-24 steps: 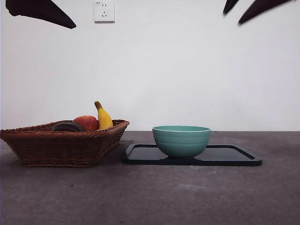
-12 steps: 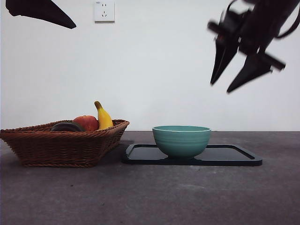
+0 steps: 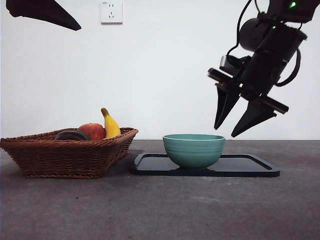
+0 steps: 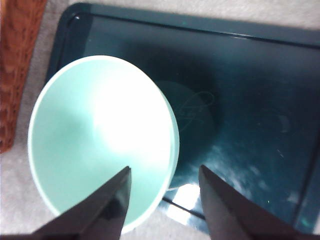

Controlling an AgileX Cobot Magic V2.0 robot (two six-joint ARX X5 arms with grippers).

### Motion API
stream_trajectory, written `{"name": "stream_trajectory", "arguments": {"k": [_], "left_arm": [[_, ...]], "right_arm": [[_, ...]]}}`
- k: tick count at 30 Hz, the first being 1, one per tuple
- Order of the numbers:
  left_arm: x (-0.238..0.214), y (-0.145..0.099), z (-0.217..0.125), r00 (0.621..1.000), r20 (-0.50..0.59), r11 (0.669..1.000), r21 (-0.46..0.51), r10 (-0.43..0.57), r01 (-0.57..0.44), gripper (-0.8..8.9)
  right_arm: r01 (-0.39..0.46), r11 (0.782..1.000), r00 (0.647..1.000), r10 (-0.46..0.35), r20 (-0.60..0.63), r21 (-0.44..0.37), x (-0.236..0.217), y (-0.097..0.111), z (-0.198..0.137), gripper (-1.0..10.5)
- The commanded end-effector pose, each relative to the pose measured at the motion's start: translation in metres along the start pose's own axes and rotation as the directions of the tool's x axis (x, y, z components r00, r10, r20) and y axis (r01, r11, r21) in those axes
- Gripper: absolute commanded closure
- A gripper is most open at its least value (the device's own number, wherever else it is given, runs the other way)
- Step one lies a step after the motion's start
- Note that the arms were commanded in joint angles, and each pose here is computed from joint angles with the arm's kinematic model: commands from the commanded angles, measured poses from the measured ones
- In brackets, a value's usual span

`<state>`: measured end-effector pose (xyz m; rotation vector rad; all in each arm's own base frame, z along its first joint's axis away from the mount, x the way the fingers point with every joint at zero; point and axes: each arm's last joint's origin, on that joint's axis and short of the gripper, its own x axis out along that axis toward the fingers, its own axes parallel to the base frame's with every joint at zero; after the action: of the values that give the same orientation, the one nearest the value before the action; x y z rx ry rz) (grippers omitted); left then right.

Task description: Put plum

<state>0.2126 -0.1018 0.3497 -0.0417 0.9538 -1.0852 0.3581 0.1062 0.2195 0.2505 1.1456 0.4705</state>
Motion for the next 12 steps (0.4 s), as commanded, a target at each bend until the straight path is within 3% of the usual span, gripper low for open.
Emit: {"name": "stream_trajectory", "arguments": {"k": [1,7,12], "left_arm": [[-0.001,-0.001,0.005,1.0,0.011,1.0,0.025,-0.003,0.002,4.11],[-0.001,-0.002,0.005,1.0,0.01,1.0,0.024,-0.003,0.003,4.11],[-0.001,-0.002,0.005,1.0,0.008,1.0,0.023,-0.003,0.003,4.11]], "right_arm": [[-0.002,1.0,1.0,0.002,-0.001,-0.026,0.011,0.002,0.005,7.3],[0.054,0.998,0.998,-0.054,-0.015,-0.04,0.027,0.003,0.003,7.6],[0.059,0.996,0.998,-0.058,0.008,-0.066,0.029,0.007,0.004,8.8]]}}
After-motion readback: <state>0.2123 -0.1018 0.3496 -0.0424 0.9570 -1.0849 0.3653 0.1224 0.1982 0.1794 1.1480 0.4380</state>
